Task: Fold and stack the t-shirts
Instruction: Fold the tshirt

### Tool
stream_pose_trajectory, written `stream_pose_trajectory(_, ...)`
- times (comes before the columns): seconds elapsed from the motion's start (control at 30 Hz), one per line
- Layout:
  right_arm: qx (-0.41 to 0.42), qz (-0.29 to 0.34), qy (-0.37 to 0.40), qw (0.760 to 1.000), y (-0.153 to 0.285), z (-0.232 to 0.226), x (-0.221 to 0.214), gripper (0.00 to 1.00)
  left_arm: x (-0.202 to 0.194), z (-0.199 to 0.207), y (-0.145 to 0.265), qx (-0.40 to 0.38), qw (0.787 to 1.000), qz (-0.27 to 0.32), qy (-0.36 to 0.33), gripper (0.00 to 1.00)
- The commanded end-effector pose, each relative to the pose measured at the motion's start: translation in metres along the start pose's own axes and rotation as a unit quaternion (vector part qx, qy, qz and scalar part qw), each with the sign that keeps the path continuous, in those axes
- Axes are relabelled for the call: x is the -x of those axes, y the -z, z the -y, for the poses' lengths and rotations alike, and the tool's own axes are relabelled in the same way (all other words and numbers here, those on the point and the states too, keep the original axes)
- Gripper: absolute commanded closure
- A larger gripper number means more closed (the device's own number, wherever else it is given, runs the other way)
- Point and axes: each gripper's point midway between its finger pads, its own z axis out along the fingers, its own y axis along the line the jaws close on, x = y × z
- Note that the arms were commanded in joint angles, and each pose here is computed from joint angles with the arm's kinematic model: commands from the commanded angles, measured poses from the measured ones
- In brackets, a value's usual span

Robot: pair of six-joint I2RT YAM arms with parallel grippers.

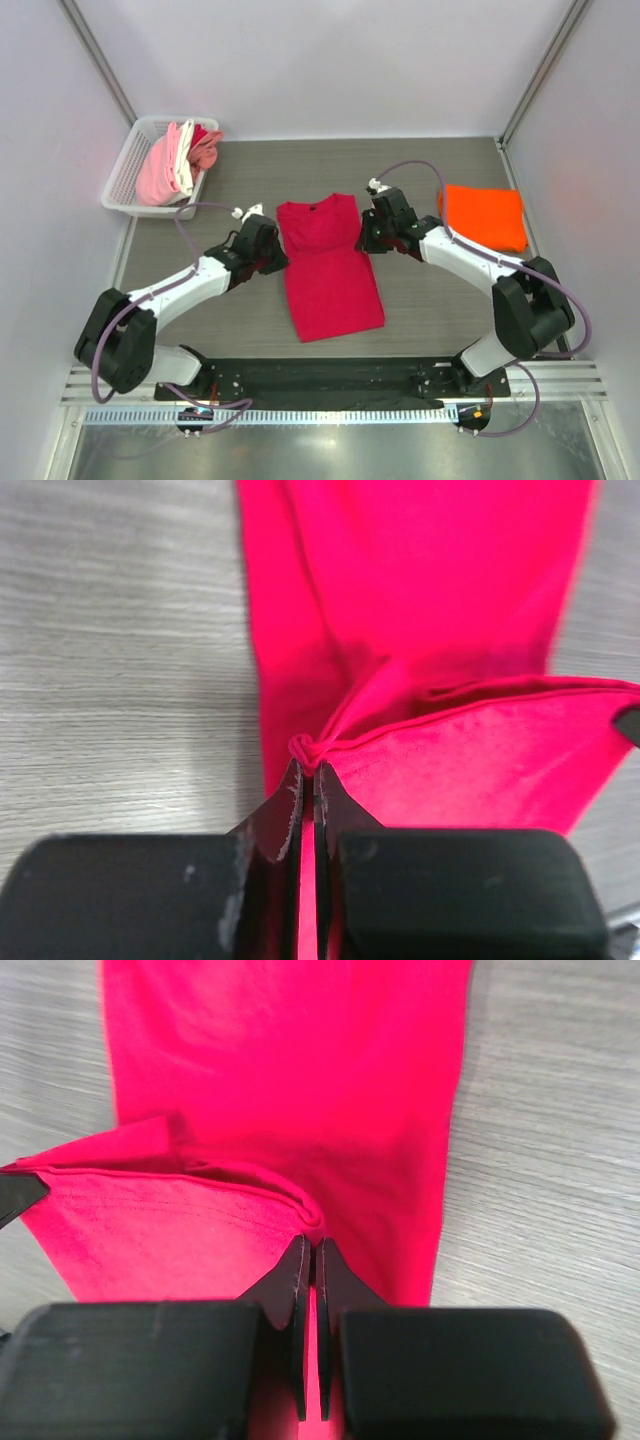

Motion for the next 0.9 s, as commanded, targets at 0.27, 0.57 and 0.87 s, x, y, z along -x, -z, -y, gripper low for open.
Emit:
stream_pose_trajectory(0.27,-0.019,0.05,-0.003,0.999,0.027,0.008,0.022,0.99,0.018,0.021,0.005,-0.039,0.999,0.029,-0.015,1.0)
stream_pose_trajectory(0.57,-0.04,0.031,-0.009,0.999,0.009,0.024,0.018,0.99,0.014,0.02,-0.031,-0.016,1.0,0.012,-0.017,1.0)
stream_pose_trajectory(0.87,-0.067,0.015,-0.021,0.997,-0.011,0.036,0.013,0.46,0.014,0.017,-0.033,-0.002,1.0,0.011,-0.007,0.5)
